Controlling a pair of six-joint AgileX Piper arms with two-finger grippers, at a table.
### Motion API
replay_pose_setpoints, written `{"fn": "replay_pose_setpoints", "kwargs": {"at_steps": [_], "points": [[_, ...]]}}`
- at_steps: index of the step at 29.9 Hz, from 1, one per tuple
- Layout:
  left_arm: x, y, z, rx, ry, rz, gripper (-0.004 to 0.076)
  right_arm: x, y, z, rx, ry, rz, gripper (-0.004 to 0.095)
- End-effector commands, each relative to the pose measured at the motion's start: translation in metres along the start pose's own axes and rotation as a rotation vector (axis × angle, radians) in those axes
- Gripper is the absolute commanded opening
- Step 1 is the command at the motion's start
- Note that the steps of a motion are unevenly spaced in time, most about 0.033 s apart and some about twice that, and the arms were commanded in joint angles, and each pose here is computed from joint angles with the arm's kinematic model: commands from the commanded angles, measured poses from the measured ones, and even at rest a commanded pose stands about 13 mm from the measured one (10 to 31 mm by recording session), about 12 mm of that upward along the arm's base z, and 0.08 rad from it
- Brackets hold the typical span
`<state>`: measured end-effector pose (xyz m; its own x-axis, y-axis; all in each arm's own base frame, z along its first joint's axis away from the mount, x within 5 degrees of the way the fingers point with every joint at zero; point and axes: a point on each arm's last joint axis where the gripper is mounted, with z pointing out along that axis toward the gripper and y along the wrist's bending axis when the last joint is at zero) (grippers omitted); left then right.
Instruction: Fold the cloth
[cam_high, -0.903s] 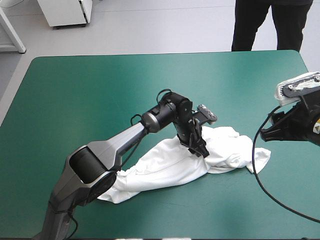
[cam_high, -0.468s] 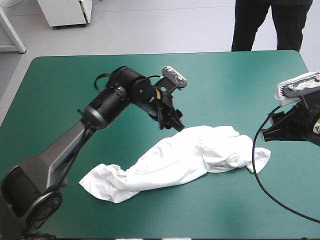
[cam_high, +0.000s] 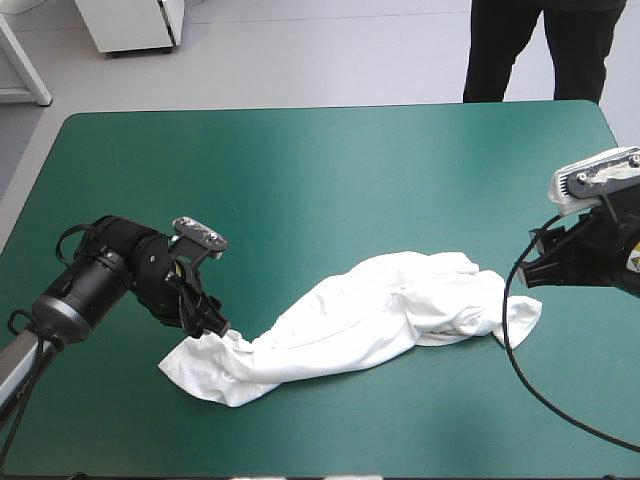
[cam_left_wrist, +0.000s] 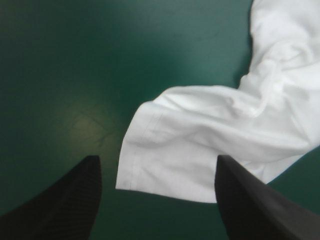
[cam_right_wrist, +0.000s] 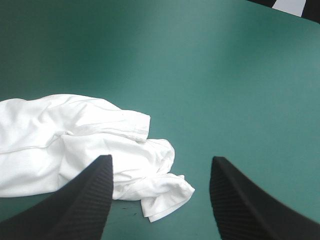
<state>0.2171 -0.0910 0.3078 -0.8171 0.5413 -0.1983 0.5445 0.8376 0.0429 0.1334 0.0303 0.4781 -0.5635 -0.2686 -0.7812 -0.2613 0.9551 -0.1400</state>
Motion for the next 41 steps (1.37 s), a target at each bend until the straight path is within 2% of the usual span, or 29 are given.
{"fn": "replay_pose_setpoints", "kwargs": {"at_steps": [1, 5, 8, 16, 22, 26, 29, 32, 33, 35, 36, 41], "points": [[0.01, 0.003, 0.002, -0.022, 0.004, 0.007, 0.048, -0.002, 0.0, -0.008, -0.008, -0.031, -0.005, 0.0554], [0.013, 0.009, 0.014, -0.09, 0.008, 0.03, 0.048, -0.002, 0.001, -0.008, -0.015, -0.032, -0.009, 0.0554], [0.011, 0.009, 0.023, -0.091, -0.017, 0.033, 0.048, -0.002, 0.002, -0.008, -0.028, -0.033, -0.008, 0.0554], [-0.001, 0.01, 0.06, -0.064, 0.046, 0.037, 0.048, -0.003, 0.004, -0.009, -0.037, -0.036, -0.036, 0.0554], [-0.01, 0.009, 0.086, -0.028, 0.096, 0.034, 0.048, -0.003, 0.004, -0.009, -0.01, -0.039, -0.085, 0.0554], [-0.013, 0.003, 0.102, 0.053, 0.124, 0.03, 0.0473, -0.003, 0.004, -0.009, -0.003, -0.039, -0.082, 0.0554], [-0.016, -0.001, 0.108, 0.102, 0.115, 0.013, 0.0395, -0.002, 0.003, -0.007, 0.011, -0.033, -0.077, 0.0554], [-0.017, -0.004, 0.11, 0.129, 0.108, 0.005, 0.0223, 0.003, 0.002, 0.001, 0.029, 0.004, -0.086, 0.0534], [-0.017, -0.004, 0.11, 0.131, 0.109, 0.007, 0.0132, 0.006, 0.002, 0.008, 0.043, 0.03, -0.096, 0.052], [-0.017, -0.004, 0.11, 0.135, 0.105, 0.018, 0.0003, 0.012, 0.003, 0.024, 0.062, 0.09, -0.109, 0.0494], [-0.017, -0.004, 0.11, 0.135, 0.105, 0.02, -0.0018, 0.015, 0.004, 0.033, 0.069, 0.125, -0.112, 0.0489], [-0.017, -0.005, 0.11, 0.144, 0.108, 0.013, -0.0022, 0.016, 0.011, 0.075, 0.059, 0.258, -0.117, 0.0493]]}}
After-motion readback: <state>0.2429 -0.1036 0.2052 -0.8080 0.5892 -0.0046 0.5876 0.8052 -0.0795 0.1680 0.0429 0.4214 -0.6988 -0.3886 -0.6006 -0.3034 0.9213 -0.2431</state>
